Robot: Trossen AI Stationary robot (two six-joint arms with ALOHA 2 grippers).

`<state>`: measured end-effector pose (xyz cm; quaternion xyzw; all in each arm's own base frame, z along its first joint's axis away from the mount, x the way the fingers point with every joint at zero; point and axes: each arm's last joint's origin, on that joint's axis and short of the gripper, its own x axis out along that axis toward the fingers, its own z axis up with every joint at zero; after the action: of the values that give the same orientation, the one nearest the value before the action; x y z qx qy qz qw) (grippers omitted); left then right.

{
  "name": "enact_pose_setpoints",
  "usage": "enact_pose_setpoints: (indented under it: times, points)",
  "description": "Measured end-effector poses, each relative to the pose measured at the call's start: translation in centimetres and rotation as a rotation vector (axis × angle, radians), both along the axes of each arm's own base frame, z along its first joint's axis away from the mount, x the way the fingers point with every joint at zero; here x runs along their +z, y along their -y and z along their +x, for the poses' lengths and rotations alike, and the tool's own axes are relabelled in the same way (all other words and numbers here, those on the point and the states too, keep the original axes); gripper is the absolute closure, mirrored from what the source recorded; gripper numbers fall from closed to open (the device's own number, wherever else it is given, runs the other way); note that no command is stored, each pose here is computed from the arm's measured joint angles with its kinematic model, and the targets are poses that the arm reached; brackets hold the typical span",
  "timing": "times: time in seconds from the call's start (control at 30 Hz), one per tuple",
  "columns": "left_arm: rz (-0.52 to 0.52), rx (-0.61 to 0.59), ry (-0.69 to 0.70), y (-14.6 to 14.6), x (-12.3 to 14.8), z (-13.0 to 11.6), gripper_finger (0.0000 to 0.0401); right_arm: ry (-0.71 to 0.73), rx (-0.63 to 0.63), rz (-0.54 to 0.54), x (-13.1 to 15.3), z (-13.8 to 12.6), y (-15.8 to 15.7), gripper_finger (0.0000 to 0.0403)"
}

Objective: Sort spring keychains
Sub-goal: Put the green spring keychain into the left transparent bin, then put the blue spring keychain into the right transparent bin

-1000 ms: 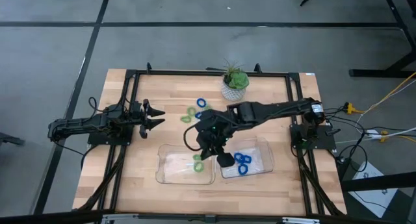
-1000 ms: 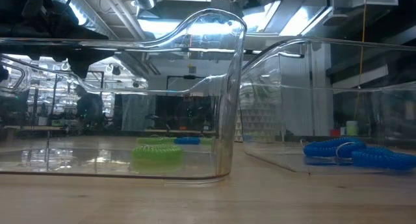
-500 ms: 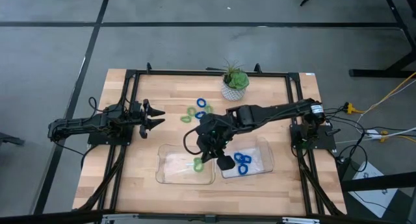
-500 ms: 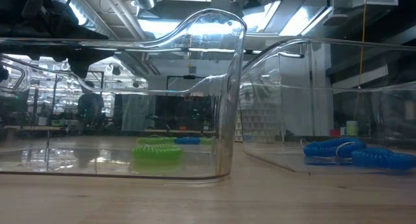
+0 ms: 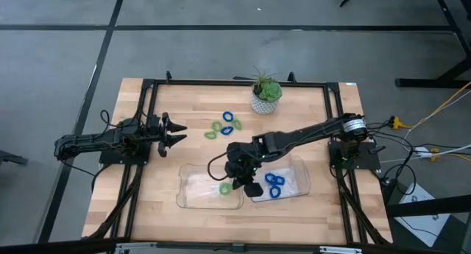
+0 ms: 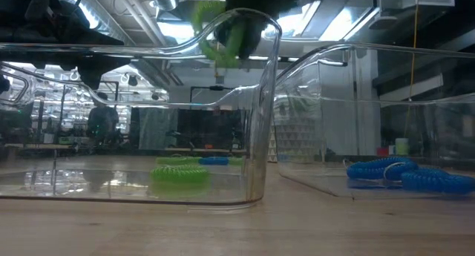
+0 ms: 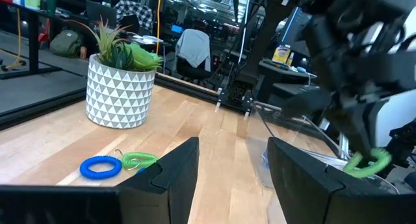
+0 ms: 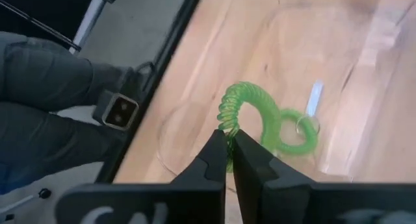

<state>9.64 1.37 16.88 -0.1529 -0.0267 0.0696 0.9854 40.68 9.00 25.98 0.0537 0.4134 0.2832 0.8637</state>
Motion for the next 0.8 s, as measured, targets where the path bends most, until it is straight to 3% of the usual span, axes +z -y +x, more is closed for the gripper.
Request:
enact_pose_setpoints:
  times: [0.17,0.47,0.8]
  points:
    - [0.0,0.0,0.0,0.0,0.0,0.0,0.0223,-0.019,0.0,-0.004,-1.09,-0.24,0.06,0.038]
    - [0.0,0.0,0.0,0.0,0.0,0.0,0.0223,0.031,-0.006,-0.01,-0.9,0.08,0.04,0.0318]
    - [0.0,0.0,0.0,0.0,0.0,0.0,0.0223,0.033,-0.028,-0.023,-0.91,0.16,0.3,0.0206]
